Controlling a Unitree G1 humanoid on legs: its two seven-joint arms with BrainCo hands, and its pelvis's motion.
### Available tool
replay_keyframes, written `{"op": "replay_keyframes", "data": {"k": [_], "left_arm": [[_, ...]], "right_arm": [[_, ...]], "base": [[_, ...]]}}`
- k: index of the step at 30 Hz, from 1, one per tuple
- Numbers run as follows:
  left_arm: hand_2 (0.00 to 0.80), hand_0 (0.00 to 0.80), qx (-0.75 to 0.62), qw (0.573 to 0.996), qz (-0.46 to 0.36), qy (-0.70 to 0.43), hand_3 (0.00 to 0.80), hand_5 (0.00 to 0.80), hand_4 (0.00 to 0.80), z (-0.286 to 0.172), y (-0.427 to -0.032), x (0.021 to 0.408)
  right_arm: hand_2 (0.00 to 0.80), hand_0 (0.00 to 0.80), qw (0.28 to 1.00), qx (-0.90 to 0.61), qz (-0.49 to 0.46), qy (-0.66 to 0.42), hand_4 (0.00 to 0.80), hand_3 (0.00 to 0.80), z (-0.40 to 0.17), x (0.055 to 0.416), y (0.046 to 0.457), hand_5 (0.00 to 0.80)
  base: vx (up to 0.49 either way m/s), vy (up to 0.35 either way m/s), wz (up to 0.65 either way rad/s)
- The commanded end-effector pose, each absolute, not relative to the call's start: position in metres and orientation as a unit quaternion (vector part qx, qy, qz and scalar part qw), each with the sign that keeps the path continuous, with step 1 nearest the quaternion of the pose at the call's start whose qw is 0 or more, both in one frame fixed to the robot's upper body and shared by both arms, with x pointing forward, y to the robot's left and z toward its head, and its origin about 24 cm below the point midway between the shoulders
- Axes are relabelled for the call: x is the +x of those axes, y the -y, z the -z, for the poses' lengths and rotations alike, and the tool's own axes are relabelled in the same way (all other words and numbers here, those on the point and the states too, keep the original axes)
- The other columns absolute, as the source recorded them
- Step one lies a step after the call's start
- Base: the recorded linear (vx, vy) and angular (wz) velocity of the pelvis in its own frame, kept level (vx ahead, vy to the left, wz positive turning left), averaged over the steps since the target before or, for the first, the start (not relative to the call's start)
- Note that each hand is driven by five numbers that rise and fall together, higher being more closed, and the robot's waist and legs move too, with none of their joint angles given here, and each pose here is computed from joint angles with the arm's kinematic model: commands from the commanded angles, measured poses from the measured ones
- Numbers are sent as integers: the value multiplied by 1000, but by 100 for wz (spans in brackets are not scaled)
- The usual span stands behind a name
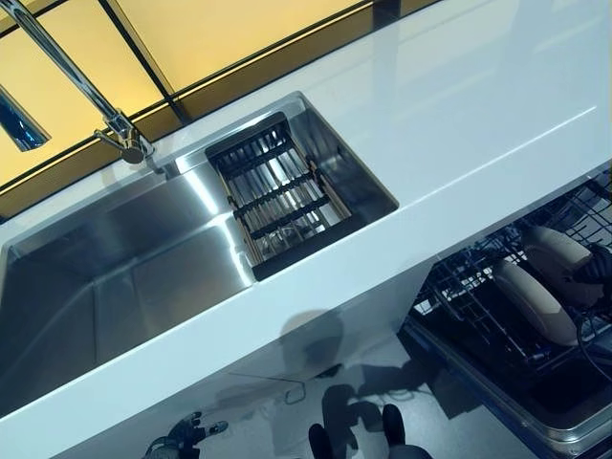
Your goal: Take plates into dishwasher
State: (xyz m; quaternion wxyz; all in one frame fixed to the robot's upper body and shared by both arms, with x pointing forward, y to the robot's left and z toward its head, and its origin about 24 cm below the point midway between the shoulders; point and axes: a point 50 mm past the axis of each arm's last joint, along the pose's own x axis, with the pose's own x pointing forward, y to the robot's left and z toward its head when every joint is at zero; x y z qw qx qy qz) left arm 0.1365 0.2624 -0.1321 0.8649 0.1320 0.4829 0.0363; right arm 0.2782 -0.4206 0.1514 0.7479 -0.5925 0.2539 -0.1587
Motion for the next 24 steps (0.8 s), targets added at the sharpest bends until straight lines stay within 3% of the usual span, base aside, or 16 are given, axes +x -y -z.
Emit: {"op": "replay_keyframes", "data": {"k": [1,2,4,5,6,7,24], "left_arm": [[0,0,139,864,-35,-482,0,0,0,130,-268,142],[0,0,140,864,-34,-482,0,0,0,130,-267,143],[0,0,142,864,-34,-481,0,0,0,130,-267,142],[0,0,143,865,-36,-480,0,0,0,130,-267,143],[0,0,144,864,-37,-481,0,0,0,130,-268,142],[0,0,145,864,-38,-481,0,0,0,129,-269,142],[0,0,155,863,-48,-479,0,0,0,125,-281,143]], "right_arm": [[800,800,739,-590,174,-276,800,800,-154,283,426,800],[800,800,739,-587,177,-278,800,800,-152,282,427,800],[668,668,742,-583,177,-281,668,668,-150,280,428,668],[477,477,741,-581,180,-283,477,477,-150,280,429,477],[129,129,742,-577,183,-286,129,129,-149,278,430,129],[0,0,744,-574,184,-289,0,0,-148,278,430,0],[0,0,762,-532,194,-314,0,0,-179,269,442,0]], "base": [[0,0,0],[0,0,0],[-11,2,5],[-16,0,6],[-14,1,5],[-11,4,3],[0,3,-1]]}}
